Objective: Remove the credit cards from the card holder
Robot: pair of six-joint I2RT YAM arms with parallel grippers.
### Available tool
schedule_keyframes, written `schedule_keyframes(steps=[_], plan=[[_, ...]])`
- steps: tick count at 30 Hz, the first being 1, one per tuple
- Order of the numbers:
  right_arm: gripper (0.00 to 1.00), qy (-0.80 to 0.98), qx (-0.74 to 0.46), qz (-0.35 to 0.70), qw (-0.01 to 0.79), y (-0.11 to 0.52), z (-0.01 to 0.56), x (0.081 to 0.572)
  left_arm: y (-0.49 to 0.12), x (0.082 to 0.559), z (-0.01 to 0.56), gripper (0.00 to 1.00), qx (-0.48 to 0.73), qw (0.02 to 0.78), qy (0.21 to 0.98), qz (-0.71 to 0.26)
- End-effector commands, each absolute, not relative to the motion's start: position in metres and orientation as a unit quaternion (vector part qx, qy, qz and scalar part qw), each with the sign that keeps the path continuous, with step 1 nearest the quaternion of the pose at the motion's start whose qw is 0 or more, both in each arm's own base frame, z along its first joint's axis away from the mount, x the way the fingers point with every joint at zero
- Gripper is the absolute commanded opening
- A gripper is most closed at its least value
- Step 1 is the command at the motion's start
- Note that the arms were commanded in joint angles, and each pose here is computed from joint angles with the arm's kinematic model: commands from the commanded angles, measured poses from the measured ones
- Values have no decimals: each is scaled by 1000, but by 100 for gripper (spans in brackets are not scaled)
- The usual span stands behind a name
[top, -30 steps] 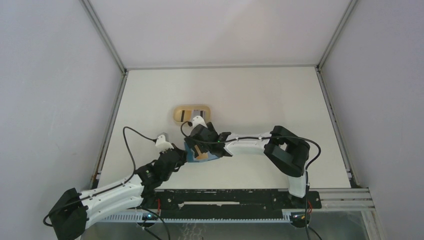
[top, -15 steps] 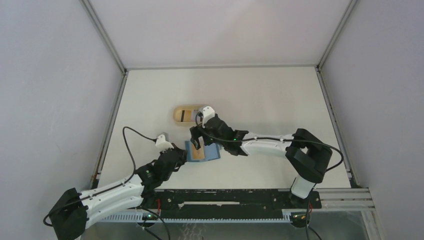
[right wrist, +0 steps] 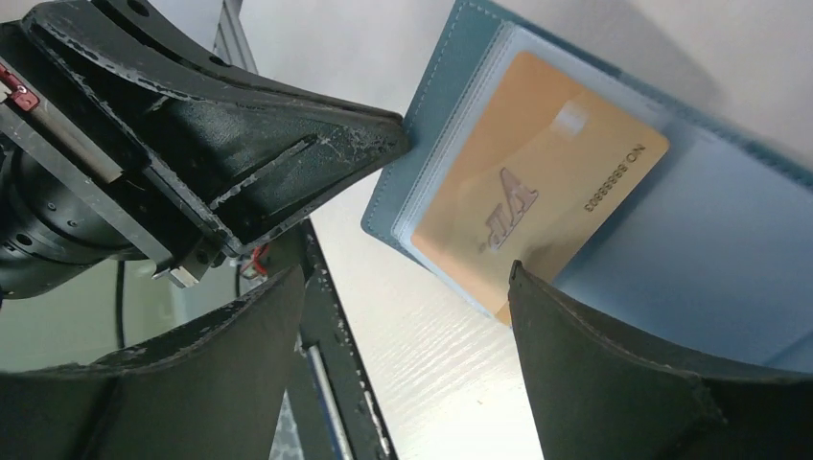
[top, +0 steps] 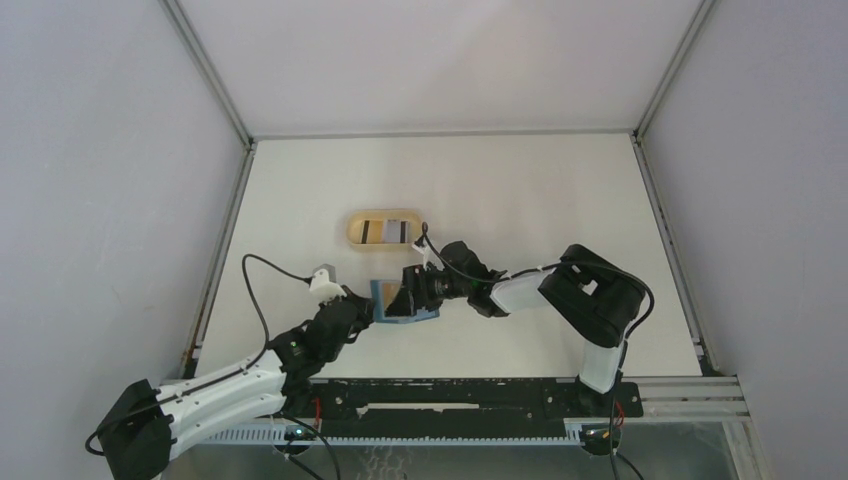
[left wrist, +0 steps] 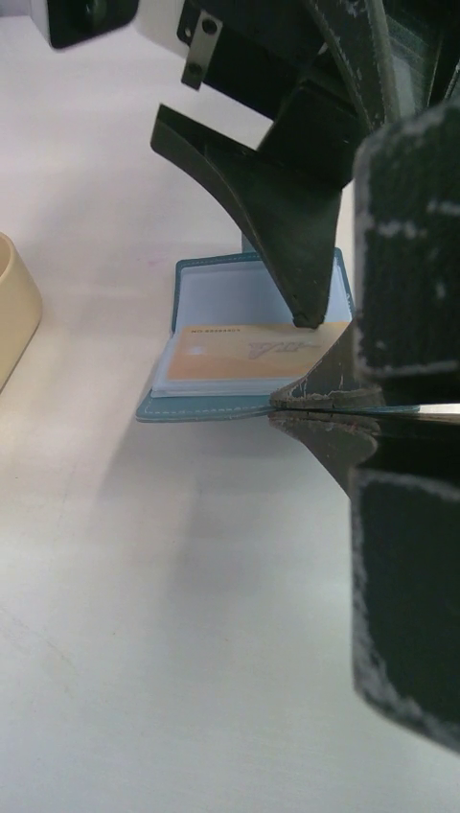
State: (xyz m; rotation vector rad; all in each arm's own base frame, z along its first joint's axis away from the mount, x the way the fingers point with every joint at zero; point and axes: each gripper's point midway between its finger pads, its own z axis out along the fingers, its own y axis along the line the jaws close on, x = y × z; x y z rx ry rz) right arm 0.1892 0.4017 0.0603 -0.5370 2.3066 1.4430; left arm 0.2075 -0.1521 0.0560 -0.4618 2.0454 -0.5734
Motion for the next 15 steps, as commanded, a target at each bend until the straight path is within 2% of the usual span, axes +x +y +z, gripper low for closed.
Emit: schedule_keyframes(steps=[1,15], plan=[[85,799,-166,556,159,414,77,185,-145,205,48,0,-189,469,834,-222],[85,840,-140,479,210,396,59,206,-145,202,36,0,-189,454,844,-213]])
